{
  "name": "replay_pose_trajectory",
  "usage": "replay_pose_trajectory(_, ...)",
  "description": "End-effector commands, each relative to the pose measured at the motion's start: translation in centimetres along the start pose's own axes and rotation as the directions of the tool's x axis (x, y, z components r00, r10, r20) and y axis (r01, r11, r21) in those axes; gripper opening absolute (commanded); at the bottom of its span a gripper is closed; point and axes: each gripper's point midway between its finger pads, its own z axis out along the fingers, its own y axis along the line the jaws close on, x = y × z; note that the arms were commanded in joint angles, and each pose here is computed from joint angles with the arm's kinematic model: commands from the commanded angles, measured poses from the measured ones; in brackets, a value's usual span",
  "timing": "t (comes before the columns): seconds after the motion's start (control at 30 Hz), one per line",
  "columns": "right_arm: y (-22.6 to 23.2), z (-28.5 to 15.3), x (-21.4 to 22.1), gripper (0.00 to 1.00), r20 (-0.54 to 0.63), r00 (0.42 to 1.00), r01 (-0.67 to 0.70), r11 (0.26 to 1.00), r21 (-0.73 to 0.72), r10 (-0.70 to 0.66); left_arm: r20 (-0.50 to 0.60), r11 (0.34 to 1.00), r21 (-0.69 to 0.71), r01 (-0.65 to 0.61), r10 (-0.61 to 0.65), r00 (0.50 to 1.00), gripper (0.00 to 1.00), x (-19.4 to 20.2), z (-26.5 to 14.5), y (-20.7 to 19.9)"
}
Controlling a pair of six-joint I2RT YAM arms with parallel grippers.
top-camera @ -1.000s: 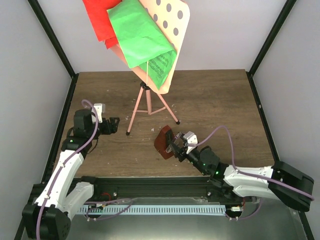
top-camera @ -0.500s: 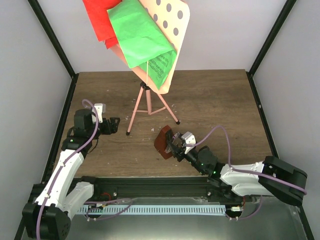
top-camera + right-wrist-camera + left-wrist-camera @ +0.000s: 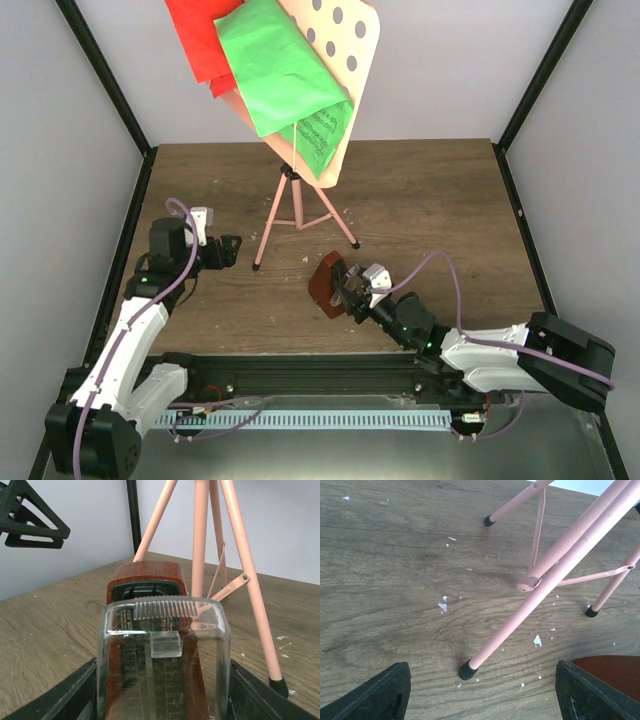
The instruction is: Pack up the instrument practice props
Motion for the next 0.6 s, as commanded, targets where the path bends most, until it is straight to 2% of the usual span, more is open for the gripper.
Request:
replay_pose_trajectory(0.0,-0.2,0.1,-0.2,0.51,-0.002,1.000,0.006,1.000,0.022,-0.006,0.010,1.000,0.026,-0.008,0.008,1.000,0.80,-0.6,-0.1,-0.5)
replay_pose_trajectory(0.57,0.3,0.5,-1.9,0.53,0.036,0.999,-0.019,1.000,0.017,0.018,0.008,0.999,0.047,-0.004,0.003,1.000,0.80,-0.6,-0.1,-0.8)
